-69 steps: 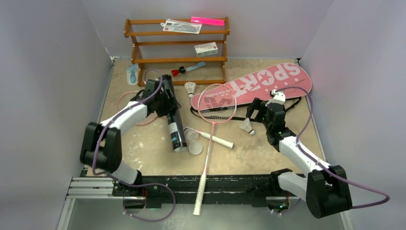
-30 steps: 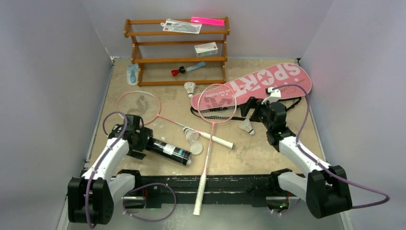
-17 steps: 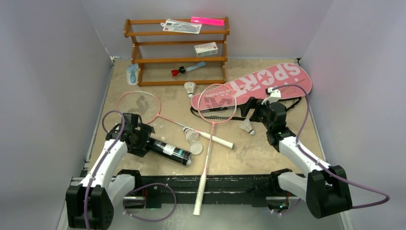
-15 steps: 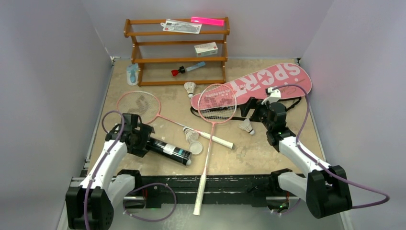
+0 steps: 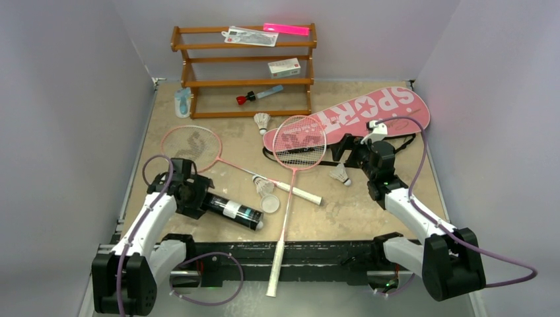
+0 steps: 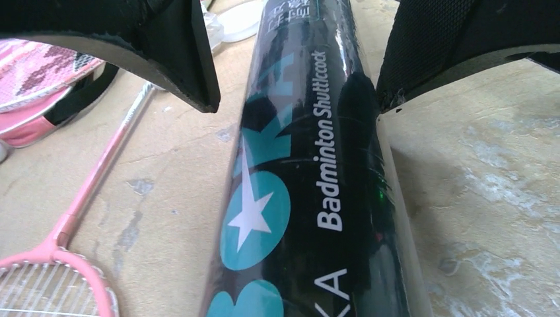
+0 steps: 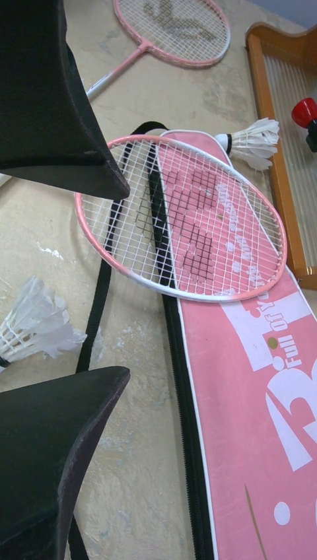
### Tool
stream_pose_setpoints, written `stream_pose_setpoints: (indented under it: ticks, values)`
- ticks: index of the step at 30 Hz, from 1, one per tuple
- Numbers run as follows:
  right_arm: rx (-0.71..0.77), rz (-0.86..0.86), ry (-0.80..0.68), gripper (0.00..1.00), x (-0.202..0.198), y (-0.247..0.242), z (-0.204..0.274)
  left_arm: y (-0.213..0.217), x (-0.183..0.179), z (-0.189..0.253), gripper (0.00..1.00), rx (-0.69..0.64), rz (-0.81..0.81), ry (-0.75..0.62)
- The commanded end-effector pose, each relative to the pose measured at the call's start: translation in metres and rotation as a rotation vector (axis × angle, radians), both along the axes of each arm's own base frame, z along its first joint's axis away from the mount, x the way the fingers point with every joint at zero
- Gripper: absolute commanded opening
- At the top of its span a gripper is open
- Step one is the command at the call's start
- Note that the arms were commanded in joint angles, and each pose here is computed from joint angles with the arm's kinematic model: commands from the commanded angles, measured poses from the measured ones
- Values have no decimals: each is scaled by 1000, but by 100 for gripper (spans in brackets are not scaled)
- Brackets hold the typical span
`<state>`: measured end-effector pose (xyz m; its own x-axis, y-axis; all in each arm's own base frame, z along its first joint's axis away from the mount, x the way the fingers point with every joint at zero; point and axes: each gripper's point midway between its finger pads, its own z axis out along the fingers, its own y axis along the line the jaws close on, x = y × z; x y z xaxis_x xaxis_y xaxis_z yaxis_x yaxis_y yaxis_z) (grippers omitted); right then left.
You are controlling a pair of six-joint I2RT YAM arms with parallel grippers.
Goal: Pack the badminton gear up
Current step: Pick up the shuttle tube at the center of the board.
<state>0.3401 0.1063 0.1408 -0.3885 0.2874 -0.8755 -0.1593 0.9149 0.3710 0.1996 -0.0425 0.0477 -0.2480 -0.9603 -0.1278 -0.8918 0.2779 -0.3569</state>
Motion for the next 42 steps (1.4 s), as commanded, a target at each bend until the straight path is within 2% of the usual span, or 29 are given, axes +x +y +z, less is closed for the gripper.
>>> stream_pose_setpoints:
  ticks: [1, 7, 11, 13, 19, 27, 33, 36, 39, 42]
  values:
    - [4, 14, -47, 98, 4, 4, 11, 0, -2, -9, 84, -4, 14, 10]
    - [5, 16, -46, 98, 3, 4, 11, 1, -4, -17, 74, 6, 11, 22]
    - [5, 15, -47, 98, 3, 4, 12, -1, 0, -14, 45, 2, -17, 7]
    - [5, 16, -48, 98, 3, 4, 12, 0, 6, -4, 37, 17, -35, -18]
    - [19, 40, -48, 98, -1, 8, 15, 7, 26, 42, 38, 100, -126, -111]
    - [24, 59, -37, 98, 1, 12, 13, 5, 48, 94, 41, 132, -240, -208]
    - [31, 41, -43, 98, 0, 10, 20, -12, 67, 111, 37, 78, -389, -225]
    - [46, 24, -5, 99, 2, 10, 23, -14, 70, 119, 36, 78, -410, -245]
    - [71, 50, 137, 99, -9, 17, 13, -7, 75, 128, 38, 129, -417, -256]
    - [48, 111, 154, 99, -21, 21, 23, -4, 82, 129, 42, 192, -506, -290]
